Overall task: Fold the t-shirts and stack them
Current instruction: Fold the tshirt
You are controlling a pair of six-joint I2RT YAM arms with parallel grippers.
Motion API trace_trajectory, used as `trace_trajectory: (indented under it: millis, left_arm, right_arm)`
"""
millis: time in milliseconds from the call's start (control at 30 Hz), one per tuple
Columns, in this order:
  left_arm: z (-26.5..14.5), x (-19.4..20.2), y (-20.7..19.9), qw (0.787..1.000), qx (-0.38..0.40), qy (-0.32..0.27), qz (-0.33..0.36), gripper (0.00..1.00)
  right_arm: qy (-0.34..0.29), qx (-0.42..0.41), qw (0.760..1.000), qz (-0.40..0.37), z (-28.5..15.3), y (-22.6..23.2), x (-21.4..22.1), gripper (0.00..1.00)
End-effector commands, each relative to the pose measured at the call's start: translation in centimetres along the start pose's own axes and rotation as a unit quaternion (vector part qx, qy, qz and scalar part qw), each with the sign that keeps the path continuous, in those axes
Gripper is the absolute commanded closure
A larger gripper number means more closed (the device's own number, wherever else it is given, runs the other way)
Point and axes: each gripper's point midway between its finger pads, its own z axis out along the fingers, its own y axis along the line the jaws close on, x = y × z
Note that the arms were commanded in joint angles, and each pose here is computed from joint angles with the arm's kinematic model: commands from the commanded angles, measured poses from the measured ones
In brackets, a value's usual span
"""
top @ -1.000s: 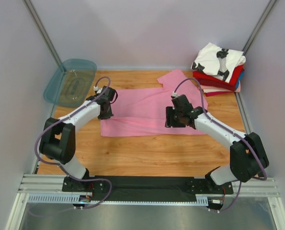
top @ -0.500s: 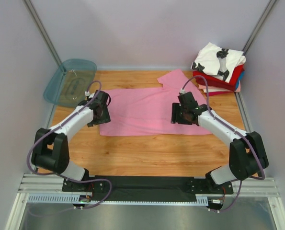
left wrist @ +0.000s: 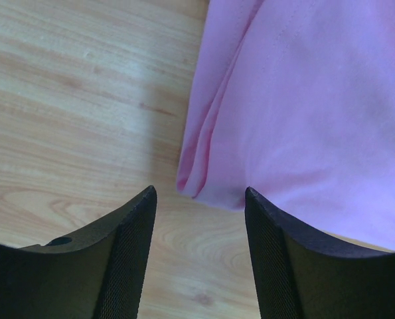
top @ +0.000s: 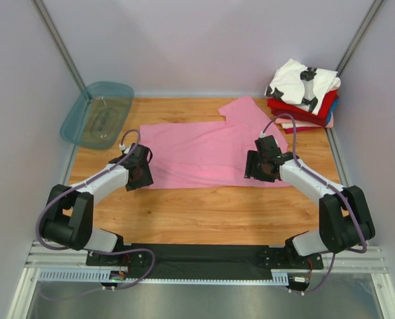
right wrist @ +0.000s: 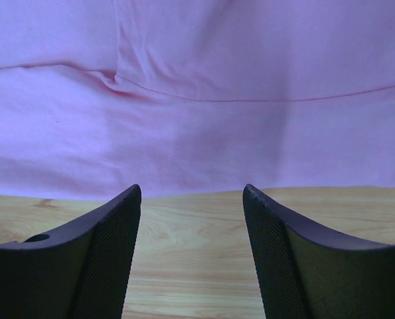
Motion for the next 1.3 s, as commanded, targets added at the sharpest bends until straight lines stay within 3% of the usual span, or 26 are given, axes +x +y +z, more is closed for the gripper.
trace_trajectory:
  millis: [0,300,367,533,700,1033,1267]
  left_arm:
    - [0.5,-1.8,-1.7,0.999,0.028,-0.033,-0.008,0.37]
    - [0.5,-2.5,-1.2,0.999,0.017,-0.051,0.001,0.4]
    - [0.7,-2.5,-1.3,0.999,0.015,-0.048,0.002,0.45]
    - [1.6,-2.1,-1.5,0.999,0.013,-0.037,0.006,0.8]
    - [1.6,-2.0,-1.8,0.999,0.028,-0.042,0.006,1.0]
    - [-0.3,-0.9,-0.2,0.999,0.019,-0.043,-0.004,1.0]
    - [-3.9,1.2,3.8,0.996,-0.024,-0.054,-0.067,1.0]
  right_arm:
    - [-0.024,-0.017,1.0,0.007,-0.2,0.7,-1.4,0.35]
    - [-0.018,-0.022,1.0,0.006,0.2,0.9,-1.3,0.35]
    - [-0.014,-0.019,1.0,0.006,0.5,0.8,-1.2,0.35]
    - [-0.014,0.0,1.0,0.021,1.3,-0.4,-1.0,0.35]
    - [-0.026,0.02,0.998,0.06,2.7,-2.0,-0.5,0.37]
    - [0.01,0.048,0.992,0.115,5.1,-4.3,1.9,0.39]
    - [0.02,0.065,0.99,0.127,4.6,-5.3,3.0,0.39]
